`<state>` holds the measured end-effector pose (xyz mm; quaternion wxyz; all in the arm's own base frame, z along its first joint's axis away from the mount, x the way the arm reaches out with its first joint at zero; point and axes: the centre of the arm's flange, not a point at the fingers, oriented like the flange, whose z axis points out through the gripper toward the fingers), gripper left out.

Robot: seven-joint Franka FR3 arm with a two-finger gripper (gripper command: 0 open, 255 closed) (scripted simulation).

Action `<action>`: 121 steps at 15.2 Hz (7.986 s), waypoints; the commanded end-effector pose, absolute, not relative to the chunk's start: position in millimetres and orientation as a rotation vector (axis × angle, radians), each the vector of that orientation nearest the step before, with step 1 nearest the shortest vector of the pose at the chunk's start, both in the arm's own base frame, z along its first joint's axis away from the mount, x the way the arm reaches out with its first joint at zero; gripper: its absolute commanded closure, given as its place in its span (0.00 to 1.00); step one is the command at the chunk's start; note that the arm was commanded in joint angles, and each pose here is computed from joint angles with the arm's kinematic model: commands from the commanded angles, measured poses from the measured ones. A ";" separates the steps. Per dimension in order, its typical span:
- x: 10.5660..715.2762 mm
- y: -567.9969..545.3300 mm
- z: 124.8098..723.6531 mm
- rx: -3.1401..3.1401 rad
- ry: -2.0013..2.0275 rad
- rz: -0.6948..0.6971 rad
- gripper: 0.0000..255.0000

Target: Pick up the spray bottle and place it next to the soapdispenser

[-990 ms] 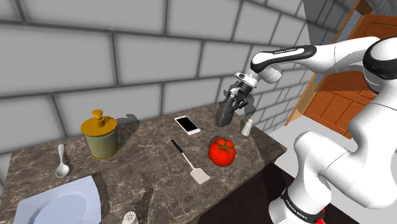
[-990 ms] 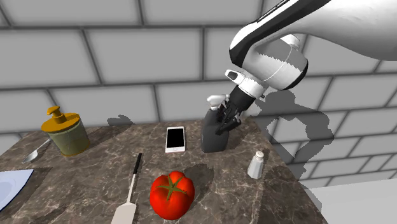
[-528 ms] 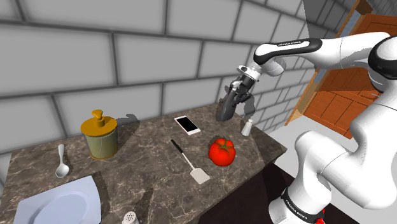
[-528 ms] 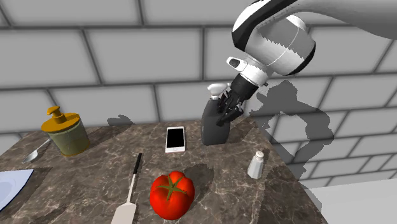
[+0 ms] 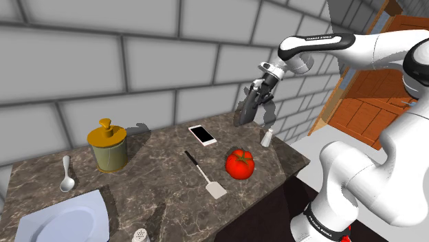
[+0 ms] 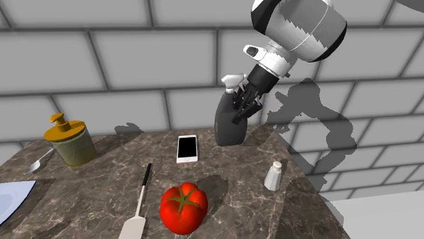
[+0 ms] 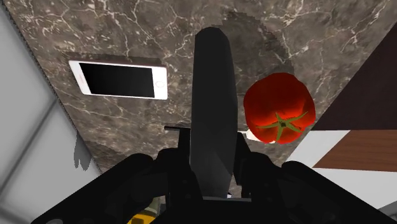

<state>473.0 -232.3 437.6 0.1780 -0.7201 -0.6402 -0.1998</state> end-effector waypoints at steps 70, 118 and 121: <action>673.6 226.5 581.5 -2.037 -1.811 -0.565 1.00; 685.2 146.9 467.2 -2.175 -1.624 -0.535 0.00; 679.0 144.6 436.0 -2.242 -1.613 -0.444 0.00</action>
